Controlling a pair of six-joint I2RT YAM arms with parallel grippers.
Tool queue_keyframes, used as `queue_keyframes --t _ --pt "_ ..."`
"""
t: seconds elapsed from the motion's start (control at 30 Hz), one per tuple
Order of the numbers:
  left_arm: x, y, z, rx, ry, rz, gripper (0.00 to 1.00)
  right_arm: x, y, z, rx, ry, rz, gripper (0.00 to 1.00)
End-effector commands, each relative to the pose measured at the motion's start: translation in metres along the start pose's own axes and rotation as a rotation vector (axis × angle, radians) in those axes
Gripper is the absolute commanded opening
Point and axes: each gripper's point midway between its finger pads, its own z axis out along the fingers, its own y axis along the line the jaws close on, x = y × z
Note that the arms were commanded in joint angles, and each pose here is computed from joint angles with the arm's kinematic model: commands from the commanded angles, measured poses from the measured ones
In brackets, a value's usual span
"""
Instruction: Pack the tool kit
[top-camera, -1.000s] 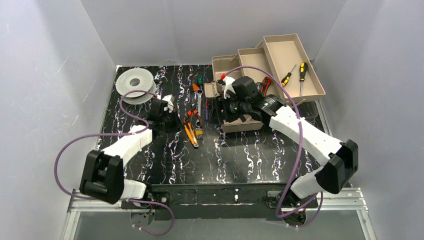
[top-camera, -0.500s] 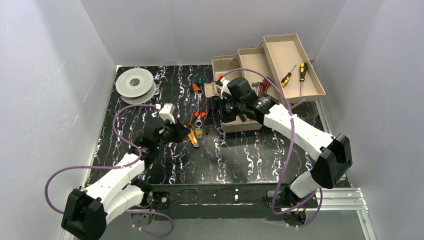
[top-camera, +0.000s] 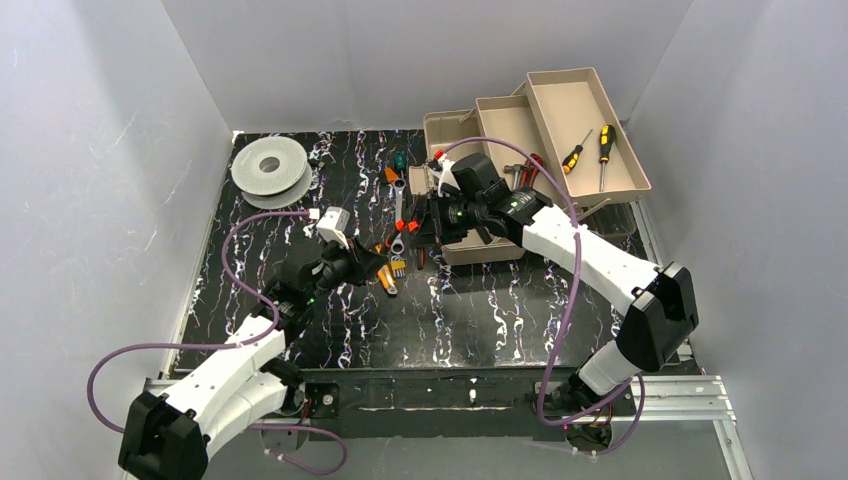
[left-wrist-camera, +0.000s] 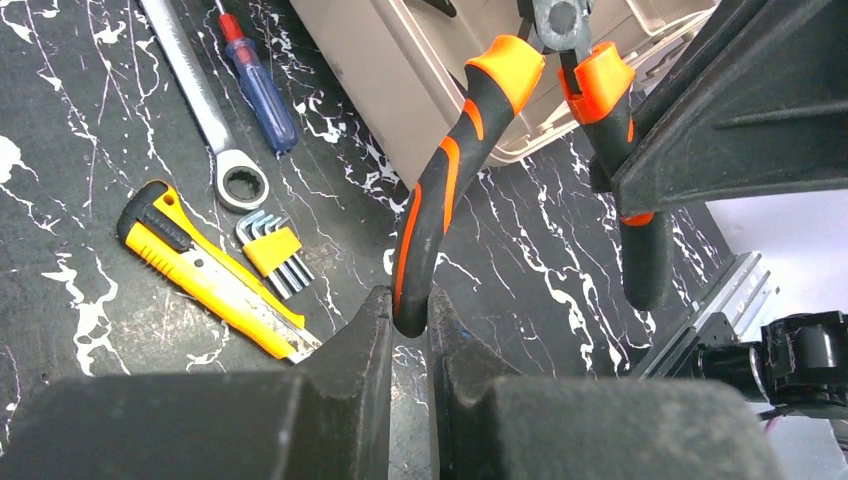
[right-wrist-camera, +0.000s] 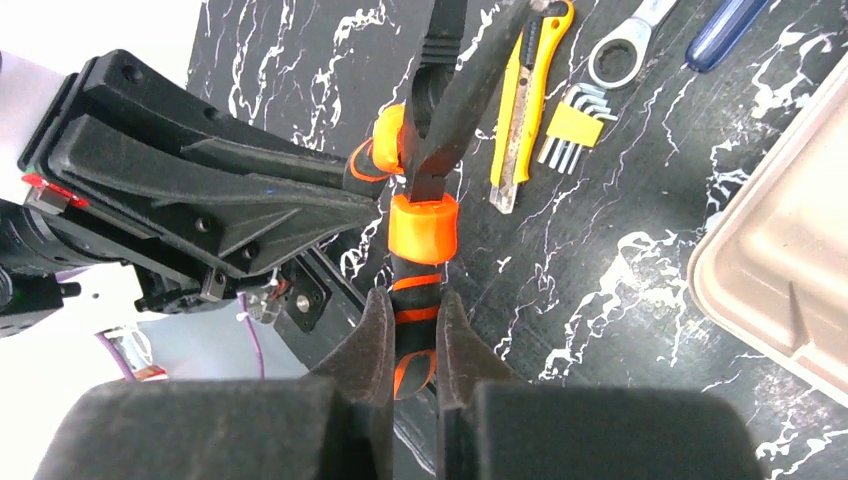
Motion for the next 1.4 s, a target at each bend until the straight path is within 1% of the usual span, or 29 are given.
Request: queue_keyframes --t 0.0,0.03,0.07,0.13,0.2,0.23,0.27,0.4,0.47,0.5,0.57,0.63,0.73,0.83,0.93,0.97,1.0,1.03,1.07,1.1,1.17,1.3,1.37 --pt "-0.016 -0.017 0.002 0.068 -0.05 -0.002 0.19 -0.024 0.017 -0.008 -0.038 -0.071 -0.043 0.01" --pt "-0.013 -0.013 0.004 0.052 -0.038 -0.011 0.31 -0.024 0.014 -0.008 -0.016 -0.073 -0.045 0.01" --pt "-0.012 -0.012 0.005 0.044 -0.032 -0.015 0.48 -0.025 0.01 -0.009 0.005 -0.078 -0.05 0.01" --pt "-0.009 -0.007 0.006 0.016 -0.014 -0.025 0.64 -0.03 0.0 -0.013 0.056 -0.088 -0.06 0.01" --pt "-0.006 0.002 0.007 -0.033 -0.003 -0.045 0.87 -0.038 -0.011 -0.02 0.109 -0.107 -0.071 0.01" --pt "-0.005 0.007 0.007 -0.064 0.0 -0.06 0.94 -0.043 -0.019 -0.024 0.146 -0.118 -0.073 0.01" --pt "-0.005 0.012 0.007 -0.092 -0.002 -0.064 0.97 -0.049 -0.027 -0.029 0.188 -0.133 -0.083 0.01" --pt "0.0 0.02 0.008 -0.139 0.027 -0.066 0.98 -0.084 -0.069 -0.065 0.416 -0.209 -0.12 0.01" --pt "0.004 0.025 0.009 -0.164 0.045 -0.064 0.98 -0.1 -0.086 -0.085 0.548 -0.236 -0.172 0.01" --pt "0.006 0.03 0.01 -0.186 0.059 -0.065 0.97 -0.108 -0.096 -0.097 0.641 -0.243 -0.193 0.01" --pt "0.009 0.034 0.012 -0.211 0.082 -0.065 0.96 -0.116 -0.113 -0.108 0.773 -0.222 -0.233 0.01" --pt "0.01 0.038 0.013 -0.234 0.094 -0.067 0.95 -0.119 -0.133 -0.114 0.901 -0.169 -0.26 0.01" --pt "0.011 0.043 0.014 -0.259 0.102 -0.067 0.95 -0.119 -0.157 -0.114 1.049 -0.068 -0.294 0.01" --pt "0.011 0.045 0.014 -0.269 0.101 -0.059 0.95 -0.118 -0.171 -0.105 1.115 0.014 -0.307 0.01" --pt "0.01 0.051 0.013 -0.304 0.101 -0.054 0.95 -0.119 -0.18 -0.092 1.133 0.05 -0.322 0.01" --pt "0.01 0.052 0.013 -0.315 0.106 -0.053 0.94 -0.121 -0.181 -0.088 1.136 0.052 -0.322 0.11" --pt "0.012 0.054 0.013 -0.324 0.121 -0.054 0.94 -0.122 -0.183 -0.086 1.143 0.056 -0.315 0.38" --pt "0.01 0.058 0.013 -0.353 0.12 -0.051 0.93 -0.124 -0.183 -0.084 1.145 0.051 -0.303 0.58" --pt "0.011 0.062 0.012 -0.379 0.133 -0.05 0.93 -0.128 -0.179 -0.082 1.13 0.032 -0.292 0.67" --pt "0.013 0.066 0.011 -0.406 0.154 -0.051 0.92 -0.129 -0.175 -0.077 1.095 0.024 -0.286 0.7" --pt "0.014 0.073 0.01 -0.459 0.179 -0.051 0.9 -0.131 -0.162 -0.07 0.998 -0.003 -0.275 0.71" --pt "0.016 0.082 0.009 -0.527 0.22 -0.056 0.88 -0.132 -0.135 -0.064 0.834 -0.064 -0.26 0.72" --pt "0.018 0.087 0.009 -0.559 0.236 -0.064 0.88 -0.13 -0.121 -0.063 0.749 -0.086 -0.254 0.7"
